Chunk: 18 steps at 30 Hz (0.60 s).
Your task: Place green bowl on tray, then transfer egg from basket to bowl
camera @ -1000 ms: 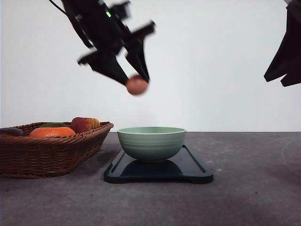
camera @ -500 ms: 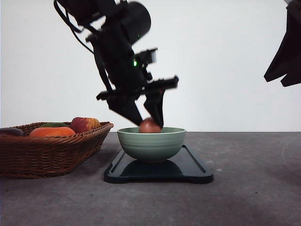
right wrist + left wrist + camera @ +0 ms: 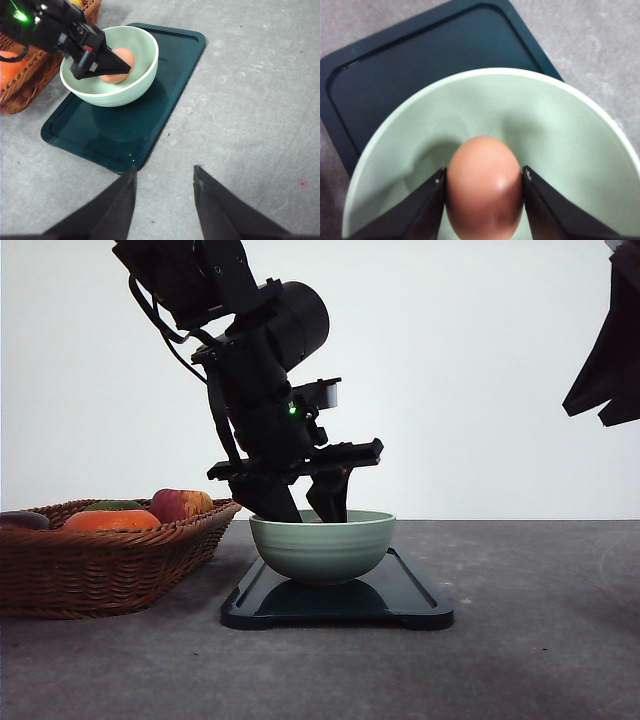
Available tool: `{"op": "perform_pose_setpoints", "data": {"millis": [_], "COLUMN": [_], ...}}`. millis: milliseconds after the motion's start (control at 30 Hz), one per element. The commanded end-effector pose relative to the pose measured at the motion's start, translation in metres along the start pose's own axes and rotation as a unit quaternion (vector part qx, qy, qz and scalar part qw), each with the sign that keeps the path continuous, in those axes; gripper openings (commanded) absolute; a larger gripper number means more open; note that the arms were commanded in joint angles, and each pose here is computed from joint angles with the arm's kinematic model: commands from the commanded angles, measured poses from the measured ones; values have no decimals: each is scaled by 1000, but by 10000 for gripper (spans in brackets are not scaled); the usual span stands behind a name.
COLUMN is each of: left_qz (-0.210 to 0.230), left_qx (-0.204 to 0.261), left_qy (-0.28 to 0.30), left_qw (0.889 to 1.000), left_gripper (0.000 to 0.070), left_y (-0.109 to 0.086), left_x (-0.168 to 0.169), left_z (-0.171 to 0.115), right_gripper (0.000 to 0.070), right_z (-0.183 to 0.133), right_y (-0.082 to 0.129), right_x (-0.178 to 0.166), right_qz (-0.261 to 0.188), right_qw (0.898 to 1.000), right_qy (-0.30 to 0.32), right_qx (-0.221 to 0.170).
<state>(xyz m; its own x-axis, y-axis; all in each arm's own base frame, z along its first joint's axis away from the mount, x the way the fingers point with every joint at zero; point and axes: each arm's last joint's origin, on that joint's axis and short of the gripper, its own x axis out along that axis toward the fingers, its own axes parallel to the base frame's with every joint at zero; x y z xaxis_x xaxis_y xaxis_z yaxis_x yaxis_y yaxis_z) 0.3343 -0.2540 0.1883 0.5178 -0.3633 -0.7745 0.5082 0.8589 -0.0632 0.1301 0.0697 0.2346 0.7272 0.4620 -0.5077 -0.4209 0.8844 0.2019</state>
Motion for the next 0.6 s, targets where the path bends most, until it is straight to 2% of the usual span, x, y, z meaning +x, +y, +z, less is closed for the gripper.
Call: {"op": "perform_pose_setpoints", "data": {"millis": [0,300,433,567], "left_qz": [-1,-1,-2,-2], "left_qx": [9,9,11,12], "left_qy": [-1,5,7,19], "left_qw": [1000,1000,1000,1000], "left_gripper": [219,239,378,403], "left_y": [-5,-5,-7,-8], "left_x": [8,12,12,10], "left_z": [1,-2,-2,-2], "right_gripper": [214,214,214,214], "right_z": [3,3,3,3], "right_y": [1,1,1,1], "right_x": [0,-1,0,0], "right_qz": [3,3,3,3], "right_qw": [1000,1000,1000,1000], "right_qy": [-4,-4,-4,-4], "right_qx": [4,4,4,4]}}
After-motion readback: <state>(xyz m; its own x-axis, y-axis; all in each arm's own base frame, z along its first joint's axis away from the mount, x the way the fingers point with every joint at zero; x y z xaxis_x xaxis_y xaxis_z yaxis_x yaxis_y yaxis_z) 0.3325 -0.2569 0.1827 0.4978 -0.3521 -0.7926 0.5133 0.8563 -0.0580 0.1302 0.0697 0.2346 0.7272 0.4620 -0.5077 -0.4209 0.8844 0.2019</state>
